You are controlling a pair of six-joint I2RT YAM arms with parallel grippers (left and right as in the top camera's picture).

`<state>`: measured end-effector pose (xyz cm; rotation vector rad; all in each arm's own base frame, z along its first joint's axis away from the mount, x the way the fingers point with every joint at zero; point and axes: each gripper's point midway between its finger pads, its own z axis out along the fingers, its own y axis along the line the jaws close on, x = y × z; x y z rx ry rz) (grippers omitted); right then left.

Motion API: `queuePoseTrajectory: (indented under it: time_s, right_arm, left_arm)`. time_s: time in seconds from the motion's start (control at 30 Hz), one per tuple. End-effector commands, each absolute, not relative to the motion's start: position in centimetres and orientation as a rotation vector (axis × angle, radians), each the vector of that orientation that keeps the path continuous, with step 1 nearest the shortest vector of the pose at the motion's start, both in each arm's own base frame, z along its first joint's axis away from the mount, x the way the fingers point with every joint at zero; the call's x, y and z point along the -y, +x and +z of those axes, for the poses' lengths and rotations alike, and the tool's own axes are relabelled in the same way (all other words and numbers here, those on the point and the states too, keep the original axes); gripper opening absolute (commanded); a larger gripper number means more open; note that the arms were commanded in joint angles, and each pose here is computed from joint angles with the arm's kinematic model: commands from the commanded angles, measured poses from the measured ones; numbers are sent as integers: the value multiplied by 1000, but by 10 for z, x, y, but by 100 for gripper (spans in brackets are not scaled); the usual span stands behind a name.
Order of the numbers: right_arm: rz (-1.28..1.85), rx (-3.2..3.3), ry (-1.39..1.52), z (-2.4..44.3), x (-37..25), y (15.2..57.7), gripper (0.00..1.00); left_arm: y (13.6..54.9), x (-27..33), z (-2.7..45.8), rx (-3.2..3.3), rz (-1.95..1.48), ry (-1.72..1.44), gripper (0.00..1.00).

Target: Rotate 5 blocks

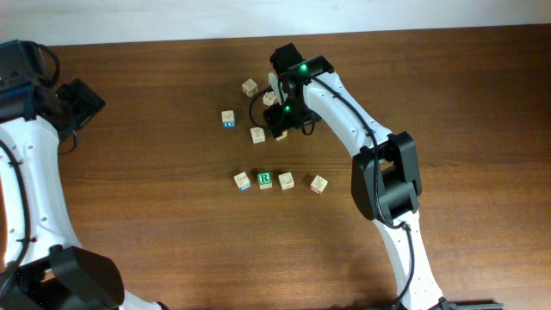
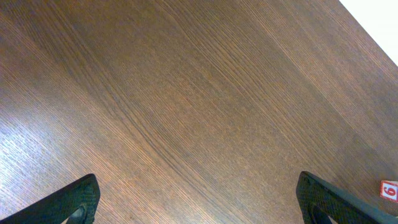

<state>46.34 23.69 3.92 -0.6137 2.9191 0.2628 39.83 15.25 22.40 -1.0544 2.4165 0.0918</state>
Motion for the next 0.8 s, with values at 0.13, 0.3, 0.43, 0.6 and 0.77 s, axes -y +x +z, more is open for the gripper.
queuePoseTrajectory:
  time_s: [0.13, 0.3, 0.43, 0.6, 0.77]
  right_arm:
    - [286, -2871, -663, 28, -245, 469, 70]
    - [292, -2839, -665, 24, -248, 475, 44]
    - [292, -2837, -663, 22, -248, 477, 42]
    - [275, -2926, -570, 18, -240, 464, 38]
    - [237, -3107, -341, 15, -213, 440, 38]
  left_arm:
    - [400, -153, 231, -2392, 77, -1062, 99]
    - [400, -153, 231, -2392, 77, -1063, 99]
    - [400, -153, 231, -2392, 77, -1063, 99]
    - [400, -152, 231, -2393, 77, -1062, 99]
    - [400, -153, 231, -2392, 77, -1062, 99]
